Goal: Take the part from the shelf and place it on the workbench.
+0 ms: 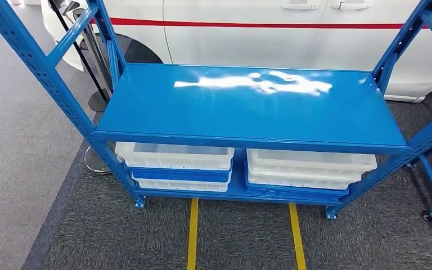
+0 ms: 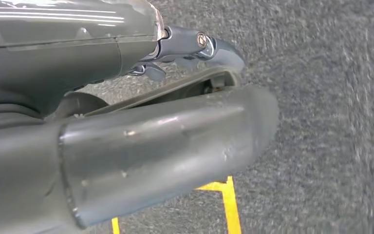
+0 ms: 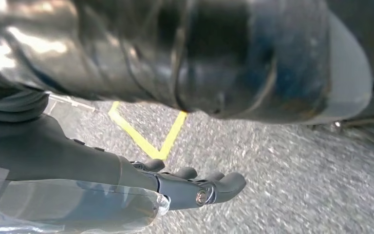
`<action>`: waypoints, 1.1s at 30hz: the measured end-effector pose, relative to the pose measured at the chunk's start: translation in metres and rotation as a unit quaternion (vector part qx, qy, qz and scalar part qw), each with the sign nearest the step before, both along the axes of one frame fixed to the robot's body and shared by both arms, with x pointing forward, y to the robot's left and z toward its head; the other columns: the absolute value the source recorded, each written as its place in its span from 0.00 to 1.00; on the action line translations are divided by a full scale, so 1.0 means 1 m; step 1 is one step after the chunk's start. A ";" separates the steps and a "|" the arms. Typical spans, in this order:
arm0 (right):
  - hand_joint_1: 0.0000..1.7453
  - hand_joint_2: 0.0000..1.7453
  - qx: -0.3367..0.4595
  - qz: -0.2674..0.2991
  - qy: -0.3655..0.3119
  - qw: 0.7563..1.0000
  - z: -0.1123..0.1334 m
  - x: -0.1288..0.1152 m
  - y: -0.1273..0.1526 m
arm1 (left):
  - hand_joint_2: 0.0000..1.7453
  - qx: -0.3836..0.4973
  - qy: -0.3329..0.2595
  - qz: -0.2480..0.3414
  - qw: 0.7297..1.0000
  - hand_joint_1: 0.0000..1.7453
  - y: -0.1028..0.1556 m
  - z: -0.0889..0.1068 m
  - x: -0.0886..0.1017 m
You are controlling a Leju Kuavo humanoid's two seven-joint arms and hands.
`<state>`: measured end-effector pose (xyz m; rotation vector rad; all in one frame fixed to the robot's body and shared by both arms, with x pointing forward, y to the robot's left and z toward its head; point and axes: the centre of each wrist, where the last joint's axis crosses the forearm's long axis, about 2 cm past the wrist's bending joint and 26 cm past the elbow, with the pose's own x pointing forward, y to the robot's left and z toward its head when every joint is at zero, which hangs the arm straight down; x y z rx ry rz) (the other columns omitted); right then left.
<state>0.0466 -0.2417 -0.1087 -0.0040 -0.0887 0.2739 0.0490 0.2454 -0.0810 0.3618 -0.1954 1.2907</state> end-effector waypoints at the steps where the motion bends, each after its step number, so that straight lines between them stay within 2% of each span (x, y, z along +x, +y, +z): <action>1: 0.00 0.50 0.000 0.000 0.000 1.000 0.000 0.000 0.000 | 0.00 0.002 -0.003 -0.004 1.000 0.00 0.000 0.001 0.001; 3: 0.00 1.00 0.000 0.000 0.000 1.000 0.000 0.000 0.000 | 0.00 0.004 -0.006 -0.009 1.000 0.00 0.000 0.002 0.003; 11: 0.00 1.00 -0.009 -0.001 -0.001 1.000 0.000 -0.001 0.000 | 0.00 0.003 0.000 -0.013 1.000 0.00 -0.002 0.010 -0.002; 16: 0.00 1.00 -0.025 -0.001 0.000 1.000 0.000 0.002 -0.002 | 0.00 -0.031 -0.032 -0.062 0.997 0.00 -0.001 0.011 -0.002; 20: 0.00 1.00 -0.029 -0.002 -0.001 1.000 0.000 0.003 -0.002 | 0.00 -0.031 -0.035 -0.083 0.995 0.00 0.004 0.011 -0.006; 21: 0.00 0.75 -0.029 -0.002 -0.001 1.000 0.000 0.003 -0.002 | 0.25 -0.031 -0.034 -0.084 0.995 0.00 0.006 0.011 -0.006; 24: 0.00 0.75 -0.031 0.000 -0.002 1.000 0.000 0.003 -0.002 | 1.00 -0.030 -0.029 -0.084 0.996 0.00 0.008 0.011 -0.008; 25: 0.00 1.00 -0.031 0.000 -0.002 1.000 0.000 0.003 -0.002 | 1.00 -0.032 -0.027 -0.084 0.996 0.00 0.008 0.011 -0.008; 28: 0.00 1.00 -0.032 0.001 -0.002 0.999 0.000 0.002 -0.003 | 1.00 -0.038 -0.026 -0.091 0.995 0.00 0.007 0.011 -0.008; 33: 0.00 1.00 -0.025 -0.011 -0.008 1.000 -0.001 -0.002 -0.006 | 1.00 -0.038 -0.040 -0.150 0.987 0.00 0.005 0.008 -0.004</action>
